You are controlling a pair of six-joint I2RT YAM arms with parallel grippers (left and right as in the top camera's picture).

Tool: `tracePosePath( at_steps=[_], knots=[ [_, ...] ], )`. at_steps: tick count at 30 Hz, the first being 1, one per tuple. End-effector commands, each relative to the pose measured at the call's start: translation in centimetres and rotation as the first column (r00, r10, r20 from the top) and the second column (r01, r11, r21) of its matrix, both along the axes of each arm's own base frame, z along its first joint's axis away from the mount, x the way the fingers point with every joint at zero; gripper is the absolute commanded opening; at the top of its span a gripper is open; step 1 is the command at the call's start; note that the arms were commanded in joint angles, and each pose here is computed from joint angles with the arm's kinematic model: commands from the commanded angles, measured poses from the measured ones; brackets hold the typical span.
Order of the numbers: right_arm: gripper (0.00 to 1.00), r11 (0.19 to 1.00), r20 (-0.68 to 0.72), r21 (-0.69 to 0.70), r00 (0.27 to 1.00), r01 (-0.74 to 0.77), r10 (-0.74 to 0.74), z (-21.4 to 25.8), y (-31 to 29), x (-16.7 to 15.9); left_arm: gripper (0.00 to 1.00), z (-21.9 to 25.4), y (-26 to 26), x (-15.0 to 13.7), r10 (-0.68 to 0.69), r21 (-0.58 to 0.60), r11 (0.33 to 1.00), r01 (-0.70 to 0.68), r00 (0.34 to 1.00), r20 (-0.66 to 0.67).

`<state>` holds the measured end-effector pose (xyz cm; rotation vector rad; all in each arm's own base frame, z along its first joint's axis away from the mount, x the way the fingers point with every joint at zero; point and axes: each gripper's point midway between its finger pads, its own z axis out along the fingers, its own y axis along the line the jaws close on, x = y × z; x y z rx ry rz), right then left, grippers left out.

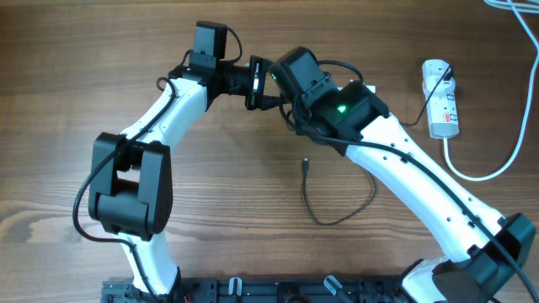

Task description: Plug charger to phone and switch on socket

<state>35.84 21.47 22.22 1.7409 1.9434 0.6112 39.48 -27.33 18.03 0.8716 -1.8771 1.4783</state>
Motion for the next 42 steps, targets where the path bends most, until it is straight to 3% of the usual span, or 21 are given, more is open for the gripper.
tracePosePath(
  at_steps=[1,5,9,16,33,39,42],
  knots=[
    [0.04,1.0,0.026,0.019,0.999,0.022,-0.023,0.7,0.3,0.3,0.48,1.6,-0.1,-0.5,-0.018,-0.026,1.0,0.019,1.0,0.02],
    [0.04,1.0,0.03,0.022,0.999,0.022,-0.023,0.7,0.3,0.4,0.37,1.6,-0.1,-0.5,-0.018,-0.025,1.0,0.018,1.0,0.019],
    [0.04,0.999,0.037,0.049,0.999,0.012,-0.014,0.9,0.9,0.6,0.35,1.7,-0.1,-0.6,-0.022,-0.029,0.999,0.023,1.0,0.018],
    [0.04,0.995,0.038,0.094,0.999,-0.011,0.008,1.1,1.9,0.8,0.15,1.7,-0.1,-0.6,-0.023,-0.03,0.999,0.024,1.0,0.017],
    [0.04,0.999,0.07,0.014,0.997,0.043,-0.043,1.3,0.1,1.1,0.3,1.7,-0.1,-0.6,-0.026,-0.033,0.999,0.026,1.0,0.017],
    [0.04,0.999,0.069,0.015,0.997,0.041,-0.042,1.3,0.1,1.1,0.24,1.7,-0.1,-0.6,-0.026,-0.033,0.999,0.026,1.0,0.017],
    [0.04,0.999,0.065,0.017,0.997,0.036,-0.037,1.2,0.2,1.0,0.14,1.7,-0.1,-0.6,-0.026,-0.033,0.999,0.027,1.0,0.017]
  ],
)
